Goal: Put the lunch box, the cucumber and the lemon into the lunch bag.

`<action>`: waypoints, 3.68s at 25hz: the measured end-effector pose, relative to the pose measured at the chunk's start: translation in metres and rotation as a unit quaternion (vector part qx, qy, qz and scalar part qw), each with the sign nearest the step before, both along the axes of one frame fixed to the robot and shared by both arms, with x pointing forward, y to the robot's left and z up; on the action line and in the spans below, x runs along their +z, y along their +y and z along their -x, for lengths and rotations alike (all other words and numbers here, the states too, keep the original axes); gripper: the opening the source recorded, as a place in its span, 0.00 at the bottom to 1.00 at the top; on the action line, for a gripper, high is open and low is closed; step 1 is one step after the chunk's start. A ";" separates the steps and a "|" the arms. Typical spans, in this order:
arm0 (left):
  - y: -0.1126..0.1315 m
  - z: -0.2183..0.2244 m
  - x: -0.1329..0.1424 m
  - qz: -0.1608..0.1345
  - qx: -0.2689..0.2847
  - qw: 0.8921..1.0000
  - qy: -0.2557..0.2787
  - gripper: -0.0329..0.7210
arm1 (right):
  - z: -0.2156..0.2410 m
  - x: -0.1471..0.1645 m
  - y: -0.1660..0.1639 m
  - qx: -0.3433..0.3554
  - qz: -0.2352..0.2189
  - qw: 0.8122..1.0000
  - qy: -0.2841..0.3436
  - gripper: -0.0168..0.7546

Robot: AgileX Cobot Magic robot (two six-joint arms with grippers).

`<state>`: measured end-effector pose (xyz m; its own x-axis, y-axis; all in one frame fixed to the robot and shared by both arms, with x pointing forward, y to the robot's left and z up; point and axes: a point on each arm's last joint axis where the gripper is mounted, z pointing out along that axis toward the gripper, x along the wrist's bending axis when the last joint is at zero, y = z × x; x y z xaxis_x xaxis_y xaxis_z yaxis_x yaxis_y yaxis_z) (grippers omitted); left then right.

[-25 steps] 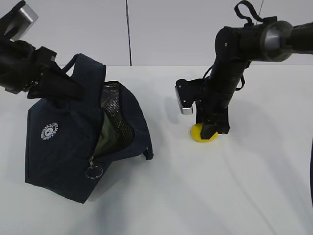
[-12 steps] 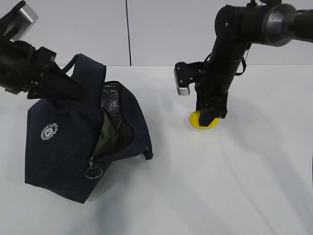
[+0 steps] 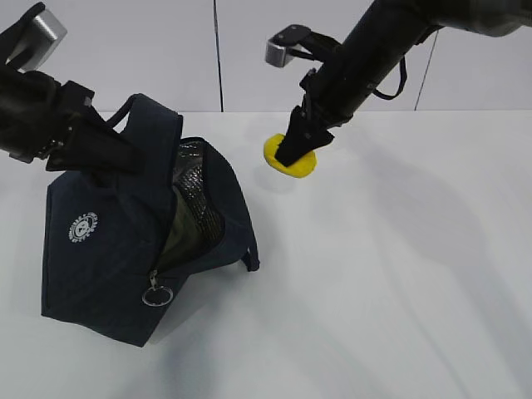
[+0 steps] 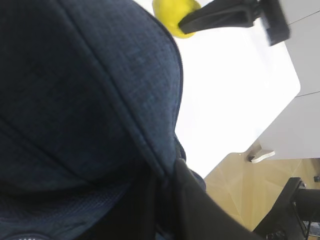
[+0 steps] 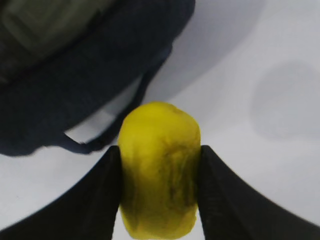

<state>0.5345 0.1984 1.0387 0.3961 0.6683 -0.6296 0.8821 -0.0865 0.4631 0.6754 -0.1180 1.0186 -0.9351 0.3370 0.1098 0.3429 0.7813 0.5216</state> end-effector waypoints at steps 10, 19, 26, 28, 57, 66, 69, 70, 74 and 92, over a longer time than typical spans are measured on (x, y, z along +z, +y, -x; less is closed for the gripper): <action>-0.001 0.000 0.001 0.012 0.001 1.000 0.002 0.07 | 0.008 0.033 0.024 -0.067 -0.196 0.974 0.090 0.46; -0.007 -0.003 0.010 0.070 0.016 0.997 -0.011 0.07 | 0.004 0.032 0.037 -0.088 -0.288 0.941 0.153 0.46; -0.009 -0.005 0.015 0.100 0.022 0.995 -0.016 0.07 | -0.002 -0.002 0.043 -0.119 -0.254 0.939 0.201 0.46; -0.010 -0.004 0.016 0.107 0.020 0.994 -0.014 0.07 | -0.004 -0.009 0.044 -0.124 -0.256 0.935 0.212 0.46; -0.012 -0.001 0.019 0.120 -0.007 0.992 -0.026 0.07 | 0.009 0.004 0.054 -0.158 -0.128 0.962 0.180 0.63; -0.011 0.000 0.016 0.103 -0.019 0.994 -0.027 0.07 | 0.014 0.017 0.030 -0.211 -0.075 0.960 0.167 0.63; -0.011 0.000 0.016 0.102 -0.020 0.994 -0.027 0.07 | 0.012 -0.003 0.013 -0.234 -0.095 0.942 0.220 0.63; -0.011 0.000 0.016 0.102 -0.020 0.994 -0.027 0.07 | 0.009 -0.008 0.003 -0.244 -0.107 0.935 0.235 0.63; -0.011 0.000 0.016 0.102 -0.020 0.994 -0.027 0.07 | 0.004 -0.030 -0.034 -0.274 -0.167 0.903 0.287 0.63; -0.011 0.000 0.016 0.102 -0.020 0.994 -0.027 0.07 | 0.023 -0.103 -0.041 -0.284 -0.321 0.830 0.356 0.63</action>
<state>0.5341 0.1874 1.0547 0.4575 0.5117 -0.7272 0.8527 -0.0207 0.5219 0.6526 -0.1588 0.9156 -0.2650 0.3604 0.8944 0.9614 0.0272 0.2739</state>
